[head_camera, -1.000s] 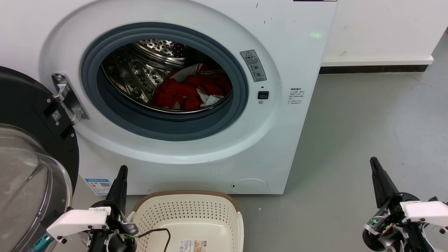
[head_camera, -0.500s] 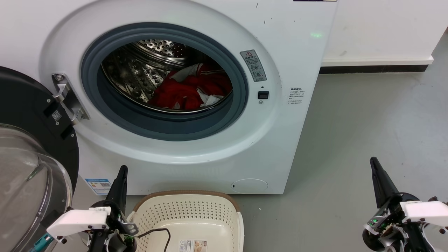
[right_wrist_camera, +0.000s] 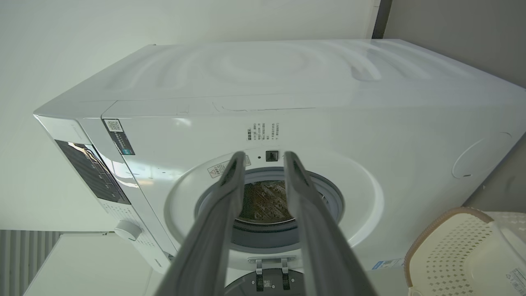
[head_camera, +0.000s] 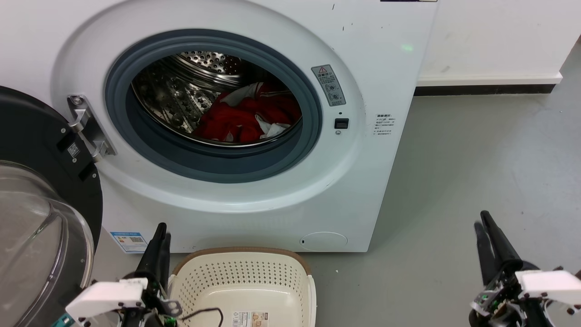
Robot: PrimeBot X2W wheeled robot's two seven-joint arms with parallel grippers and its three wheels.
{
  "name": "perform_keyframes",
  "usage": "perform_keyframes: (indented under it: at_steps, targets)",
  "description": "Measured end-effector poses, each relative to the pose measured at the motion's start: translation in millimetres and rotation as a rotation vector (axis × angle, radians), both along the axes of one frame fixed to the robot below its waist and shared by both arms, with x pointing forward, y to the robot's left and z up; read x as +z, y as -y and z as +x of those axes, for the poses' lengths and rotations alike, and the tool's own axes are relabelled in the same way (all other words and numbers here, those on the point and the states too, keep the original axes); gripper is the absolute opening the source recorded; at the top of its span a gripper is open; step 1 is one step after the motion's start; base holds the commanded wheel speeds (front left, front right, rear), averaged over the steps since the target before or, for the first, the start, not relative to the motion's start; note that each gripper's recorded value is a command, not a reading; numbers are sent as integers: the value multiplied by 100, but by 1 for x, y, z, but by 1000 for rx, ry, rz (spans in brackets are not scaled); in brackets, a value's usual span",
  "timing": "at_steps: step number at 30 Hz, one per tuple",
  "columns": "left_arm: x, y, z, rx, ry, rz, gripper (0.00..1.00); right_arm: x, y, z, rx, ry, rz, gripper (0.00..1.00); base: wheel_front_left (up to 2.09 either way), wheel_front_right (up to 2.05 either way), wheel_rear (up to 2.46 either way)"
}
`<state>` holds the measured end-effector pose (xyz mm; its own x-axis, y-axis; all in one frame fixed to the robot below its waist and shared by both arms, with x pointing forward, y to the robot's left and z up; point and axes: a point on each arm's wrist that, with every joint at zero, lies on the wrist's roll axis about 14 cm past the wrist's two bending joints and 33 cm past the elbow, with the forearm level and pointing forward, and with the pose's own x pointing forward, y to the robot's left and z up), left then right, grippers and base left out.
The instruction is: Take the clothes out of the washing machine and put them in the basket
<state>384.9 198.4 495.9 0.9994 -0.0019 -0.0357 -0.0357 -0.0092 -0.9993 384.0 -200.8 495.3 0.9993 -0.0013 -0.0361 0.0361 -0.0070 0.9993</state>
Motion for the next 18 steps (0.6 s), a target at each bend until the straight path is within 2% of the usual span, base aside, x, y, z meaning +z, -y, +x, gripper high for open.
perform_keyframes:
  at_steps: [3,7,18]
  targets:
    - [-16,1,-8,3,-46,-4,100,-16,1,-8,-7,-46,3,100,0,0,0]
    - [-15,-2,-9,16,-45,38,100,-18,3,-10,-22,-55,-13,100,0,0,0]
    - [-1,-3,-5,29,-30,237,100,-6,9,-11,-44,-27,-245,100,0,0,0]
